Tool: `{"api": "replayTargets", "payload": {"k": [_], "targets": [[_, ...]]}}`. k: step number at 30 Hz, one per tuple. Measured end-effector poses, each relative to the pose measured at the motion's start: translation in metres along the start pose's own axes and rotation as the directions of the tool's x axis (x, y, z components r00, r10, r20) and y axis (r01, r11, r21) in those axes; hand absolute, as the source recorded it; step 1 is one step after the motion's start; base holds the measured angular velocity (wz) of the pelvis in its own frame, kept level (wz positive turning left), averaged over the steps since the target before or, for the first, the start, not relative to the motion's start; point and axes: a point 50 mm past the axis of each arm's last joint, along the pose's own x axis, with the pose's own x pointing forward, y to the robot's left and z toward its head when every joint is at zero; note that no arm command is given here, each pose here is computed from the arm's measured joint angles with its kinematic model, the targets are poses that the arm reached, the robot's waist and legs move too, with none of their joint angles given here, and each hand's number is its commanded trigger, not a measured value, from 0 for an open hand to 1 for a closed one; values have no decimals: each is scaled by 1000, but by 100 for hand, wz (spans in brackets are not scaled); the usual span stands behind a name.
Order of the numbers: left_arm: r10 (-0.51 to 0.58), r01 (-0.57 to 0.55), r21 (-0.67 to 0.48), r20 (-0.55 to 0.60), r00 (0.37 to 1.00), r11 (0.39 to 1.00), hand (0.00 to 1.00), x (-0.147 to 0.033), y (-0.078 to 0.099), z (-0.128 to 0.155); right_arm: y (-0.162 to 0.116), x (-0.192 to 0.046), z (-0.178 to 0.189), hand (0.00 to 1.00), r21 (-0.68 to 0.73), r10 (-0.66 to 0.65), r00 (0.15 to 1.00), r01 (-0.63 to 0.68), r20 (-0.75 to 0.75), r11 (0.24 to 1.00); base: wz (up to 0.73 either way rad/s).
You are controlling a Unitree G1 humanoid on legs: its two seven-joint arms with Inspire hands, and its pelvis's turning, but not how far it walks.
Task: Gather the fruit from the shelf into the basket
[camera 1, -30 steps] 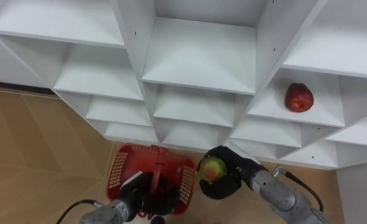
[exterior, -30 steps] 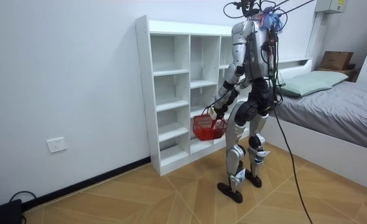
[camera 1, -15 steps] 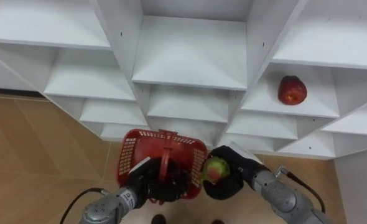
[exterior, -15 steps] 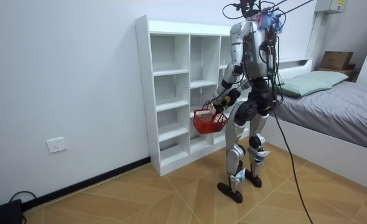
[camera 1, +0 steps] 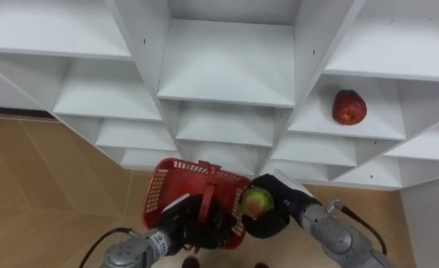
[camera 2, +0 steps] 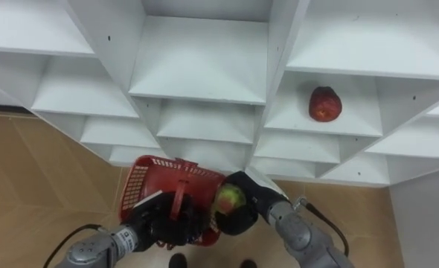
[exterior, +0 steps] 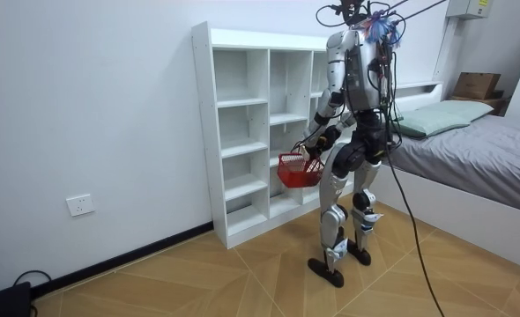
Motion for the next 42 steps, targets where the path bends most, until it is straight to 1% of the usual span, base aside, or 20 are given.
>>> {"api": "replayTargets", "payload": {"k": [4,10,24,34,40,41,42], "targets": [[-13,13,0,-42,999,1000,100,0,-3,-8,-6,4,7,100,-11,-13,1000,13,22,1000,0],[-14,14,1,-56,998,1000,100,0,-2,-10,-10,6,12,100,-14,-34,999,34,35,999,0],[-14,14,2,-56,998,1000,100,0,-2,-10,-10,8,15,100,7,-105,993,104,45,995,0],[-11,11,4,-52,999,1000,100,0,-1,-9,-9,9,10,100,9,-104,994,103,20,995,-3],[-18,18,21,-23,1000,1000,100,5,0,3,-7,10,12,100,18,-113,993,112,25,994,-4],[-20,20,24,-17,1000,1000,100,6,0,5,-7,10,12,98,21,-114,993,114,26,993,0],[-26,26,30,-4,1000,999,100,6,-1,8,-7,10,12,87,31,-118,993,118,27,993,0]]}}
